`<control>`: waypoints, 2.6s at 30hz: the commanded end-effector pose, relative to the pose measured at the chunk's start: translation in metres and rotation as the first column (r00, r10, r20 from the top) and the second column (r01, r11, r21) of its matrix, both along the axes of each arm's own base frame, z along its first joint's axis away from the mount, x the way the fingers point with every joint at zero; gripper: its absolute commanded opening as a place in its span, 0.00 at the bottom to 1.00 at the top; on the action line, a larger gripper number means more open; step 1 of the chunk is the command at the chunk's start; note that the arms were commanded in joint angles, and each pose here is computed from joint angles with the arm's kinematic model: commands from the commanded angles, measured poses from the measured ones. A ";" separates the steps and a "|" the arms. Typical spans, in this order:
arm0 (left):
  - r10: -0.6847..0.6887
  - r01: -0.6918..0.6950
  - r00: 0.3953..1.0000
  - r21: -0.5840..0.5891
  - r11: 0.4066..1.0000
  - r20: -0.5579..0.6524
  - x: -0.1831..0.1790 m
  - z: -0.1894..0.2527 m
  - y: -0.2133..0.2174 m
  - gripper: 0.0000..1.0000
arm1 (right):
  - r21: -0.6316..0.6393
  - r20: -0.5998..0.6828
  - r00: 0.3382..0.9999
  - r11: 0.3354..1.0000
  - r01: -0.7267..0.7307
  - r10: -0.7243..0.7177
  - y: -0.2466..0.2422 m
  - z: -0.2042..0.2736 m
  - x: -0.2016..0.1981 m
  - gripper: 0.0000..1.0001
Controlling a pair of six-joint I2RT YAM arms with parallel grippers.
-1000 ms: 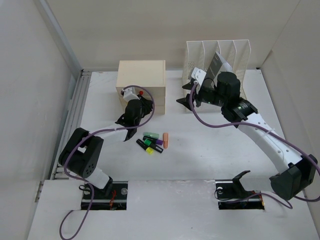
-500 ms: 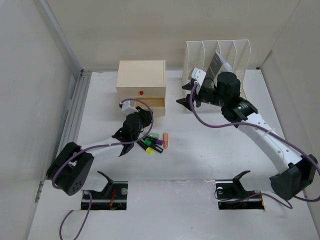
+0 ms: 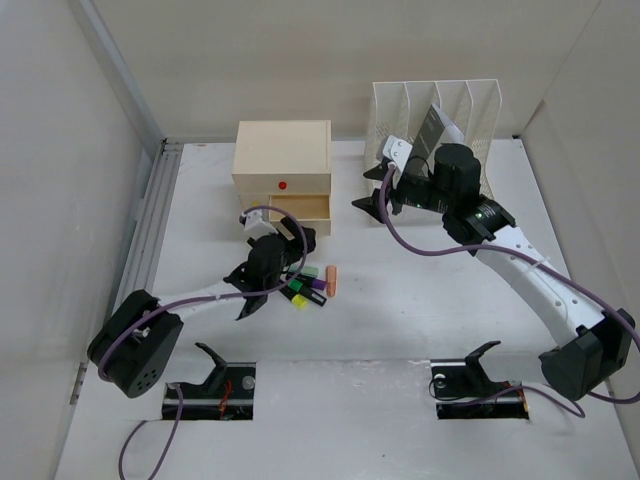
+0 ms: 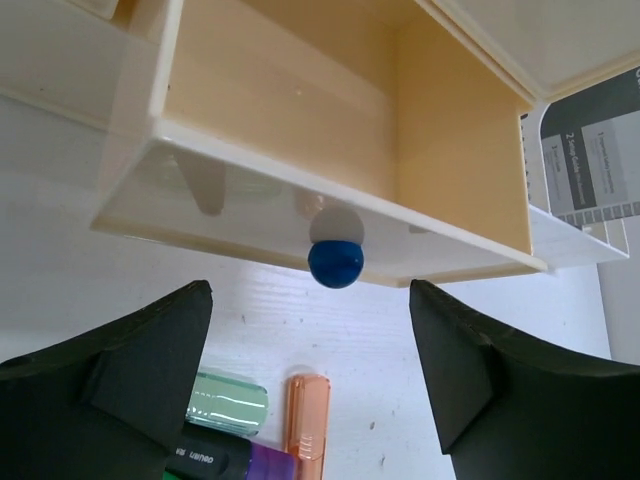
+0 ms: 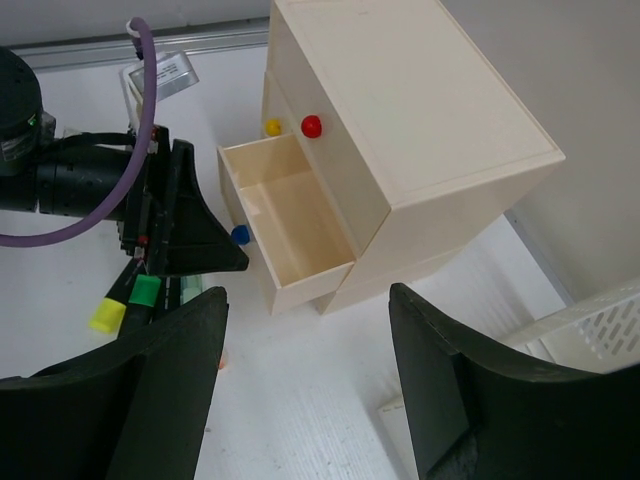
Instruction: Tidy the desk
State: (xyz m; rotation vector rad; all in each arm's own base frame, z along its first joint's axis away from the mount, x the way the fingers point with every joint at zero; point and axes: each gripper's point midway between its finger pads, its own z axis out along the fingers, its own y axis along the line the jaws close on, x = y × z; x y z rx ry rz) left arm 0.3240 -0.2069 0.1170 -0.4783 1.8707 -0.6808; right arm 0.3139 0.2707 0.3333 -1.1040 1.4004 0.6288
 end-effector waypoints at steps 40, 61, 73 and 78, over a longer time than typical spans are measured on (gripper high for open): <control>0.066 -0.143 0.939 0.206 0.968 0.338 -0.121 0.209 0.134 0.81 | -0.852 -0.058 0.633 0.292 -0.435 0.772 0.064 -0.246 -0.038 0.51; 0.080 -0.130 0.923 0.111 0.985 0.376 -0.132 0.218 0.142 0.82 | -0.872 -0.179 0.531 0.117 -0.476 0.828 0.072 -0.290 -0.039 0.53; 0.085 -0.131 0.919 0.095 0.987 0.385 -0.135 0.221 0.146 0.82 | -0.835 -0.273 0.432 0.011 -0.550 0.859 0.066 -0.302 -0.084 0.54; 0.088 -0.132 0.917 0.087 0.987 0.390 -0.136 0.222 0.147 0.82 | -0.821 -0.300 0.416 -0.010 -0.571 0.858 0.064 -0.306 -0.092 0.43</control>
